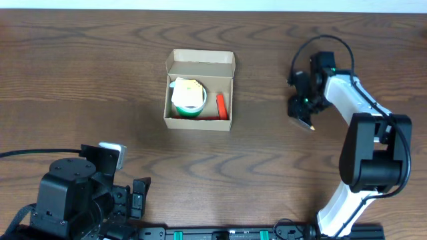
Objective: Pack container
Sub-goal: 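Carry the black tape measure into the box and release it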
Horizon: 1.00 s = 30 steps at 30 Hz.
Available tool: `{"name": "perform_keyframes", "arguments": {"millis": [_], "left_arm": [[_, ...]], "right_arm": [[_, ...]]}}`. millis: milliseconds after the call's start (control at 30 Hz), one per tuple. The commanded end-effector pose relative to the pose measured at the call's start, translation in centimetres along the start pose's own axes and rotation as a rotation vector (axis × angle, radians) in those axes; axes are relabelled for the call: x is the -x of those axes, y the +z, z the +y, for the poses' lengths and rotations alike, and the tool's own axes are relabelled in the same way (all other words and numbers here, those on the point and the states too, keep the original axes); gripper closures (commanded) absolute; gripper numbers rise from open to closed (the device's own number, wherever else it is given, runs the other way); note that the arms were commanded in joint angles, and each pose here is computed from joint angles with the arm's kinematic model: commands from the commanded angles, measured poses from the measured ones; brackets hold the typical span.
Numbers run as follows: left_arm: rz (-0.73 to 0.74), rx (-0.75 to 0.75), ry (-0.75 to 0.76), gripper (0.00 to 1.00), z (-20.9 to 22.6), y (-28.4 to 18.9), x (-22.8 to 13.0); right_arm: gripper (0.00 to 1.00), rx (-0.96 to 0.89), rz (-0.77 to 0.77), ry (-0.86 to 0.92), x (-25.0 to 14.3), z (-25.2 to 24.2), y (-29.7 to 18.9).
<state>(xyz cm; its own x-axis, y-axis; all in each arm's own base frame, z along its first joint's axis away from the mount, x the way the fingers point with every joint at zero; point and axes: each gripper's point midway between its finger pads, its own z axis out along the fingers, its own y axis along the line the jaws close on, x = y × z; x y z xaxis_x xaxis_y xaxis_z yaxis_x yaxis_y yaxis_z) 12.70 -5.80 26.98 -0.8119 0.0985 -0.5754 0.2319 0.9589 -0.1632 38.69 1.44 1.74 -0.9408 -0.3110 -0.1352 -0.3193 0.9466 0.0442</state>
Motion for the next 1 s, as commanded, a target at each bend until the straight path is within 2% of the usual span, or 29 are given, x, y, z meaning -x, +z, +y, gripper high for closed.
{"name": "perform_keyframes", "arguments": {"millis": [0,200,367,533,667,767,967], "left_arm": [[0.005,-0.003,-0.003,0.05,-0.1,0.0,-0.1],[0.005,-0.003,-0.003,0.05,-0.1,0.0,-0.1],[0.005,-0.003,-0.003,0.05,-0.1,0.0,-0.1],[0.005,-0.003,-0.003,0.05,-0.1,0.0,-0.1],[0.005,-0.003,-0.003,0.05,-0.1,0.0,-0.1],[0.005,-0.003,-0.003,0.05,-0.1,0.0,-0.1],[0.005,-0.003,-0.003,0.05,-0.1,0.0,-0.1]], "right_arm": [[0.63,0.021,-0.091,0.062,4.4,2.3,-3.5],[0.65,0.053,-0.171,0.143,9.0,8.4,-9.4],[0.63,0.108,-0.23,0.205,11.1,14.5,-12.2],[0.62,0.121,-0.235,0.27,11.0,20.0,-12.1],[0.64,0.006,-0.278,0.366,10.8,21.4,-11.7],[0.68,-0.019,-0.299,0.421,10.7,22.6,-11.5],[0.69,-0.074,-0.303,0.472,10.3,23.9,-9.9]]}}
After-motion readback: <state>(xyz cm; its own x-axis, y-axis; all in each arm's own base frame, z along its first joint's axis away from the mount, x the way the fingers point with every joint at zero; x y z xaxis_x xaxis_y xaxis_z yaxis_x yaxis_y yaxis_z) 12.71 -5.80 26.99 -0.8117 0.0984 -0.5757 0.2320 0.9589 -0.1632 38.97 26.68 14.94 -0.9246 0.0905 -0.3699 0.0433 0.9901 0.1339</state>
